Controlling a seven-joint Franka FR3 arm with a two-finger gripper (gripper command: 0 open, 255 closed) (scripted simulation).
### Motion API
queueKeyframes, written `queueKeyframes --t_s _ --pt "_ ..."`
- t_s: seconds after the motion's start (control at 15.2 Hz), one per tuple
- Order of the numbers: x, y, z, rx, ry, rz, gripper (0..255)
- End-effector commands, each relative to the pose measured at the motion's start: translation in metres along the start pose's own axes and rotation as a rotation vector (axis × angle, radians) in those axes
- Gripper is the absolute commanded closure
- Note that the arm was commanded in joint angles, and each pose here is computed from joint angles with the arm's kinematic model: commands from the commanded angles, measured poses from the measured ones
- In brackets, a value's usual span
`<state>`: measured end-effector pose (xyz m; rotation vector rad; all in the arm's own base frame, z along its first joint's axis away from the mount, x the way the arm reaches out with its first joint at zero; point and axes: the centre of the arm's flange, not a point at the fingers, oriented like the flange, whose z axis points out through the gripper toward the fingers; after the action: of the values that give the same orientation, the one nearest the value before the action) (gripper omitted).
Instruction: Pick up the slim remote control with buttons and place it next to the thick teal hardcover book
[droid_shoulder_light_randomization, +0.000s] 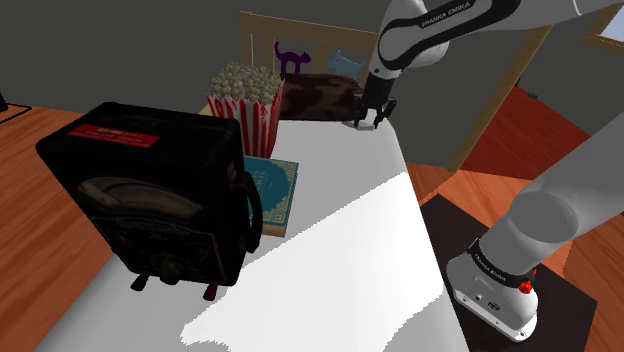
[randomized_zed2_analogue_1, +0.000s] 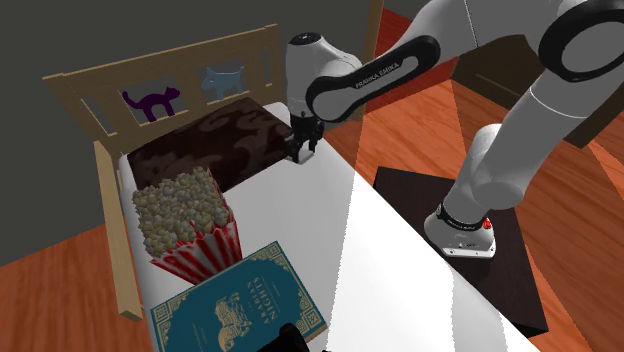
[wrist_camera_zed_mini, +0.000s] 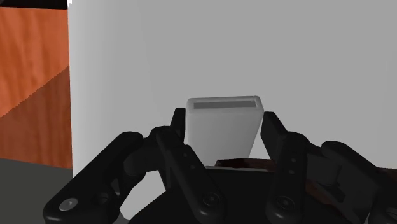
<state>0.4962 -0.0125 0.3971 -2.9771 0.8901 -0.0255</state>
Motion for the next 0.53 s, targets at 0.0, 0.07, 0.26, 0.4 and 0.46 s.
queueKeyframes --t_s 0.0,0.07,0.26,0.4,0.46 --pt "0.0 0.0 -0.013 0.0 0.001 0.0 255" --pt "0.0 -0.001 -0.018 0.0 0.001 0.0 255" --pt "0.0 -0.001 -0.029 0.0 0.001 0.0 255" --pt "-0.025 -0.011 -0.029 0.0 0.001 0.0 255" --pt "-0.037 -0.015 -0.029 0.0 0.001 0.0 255"
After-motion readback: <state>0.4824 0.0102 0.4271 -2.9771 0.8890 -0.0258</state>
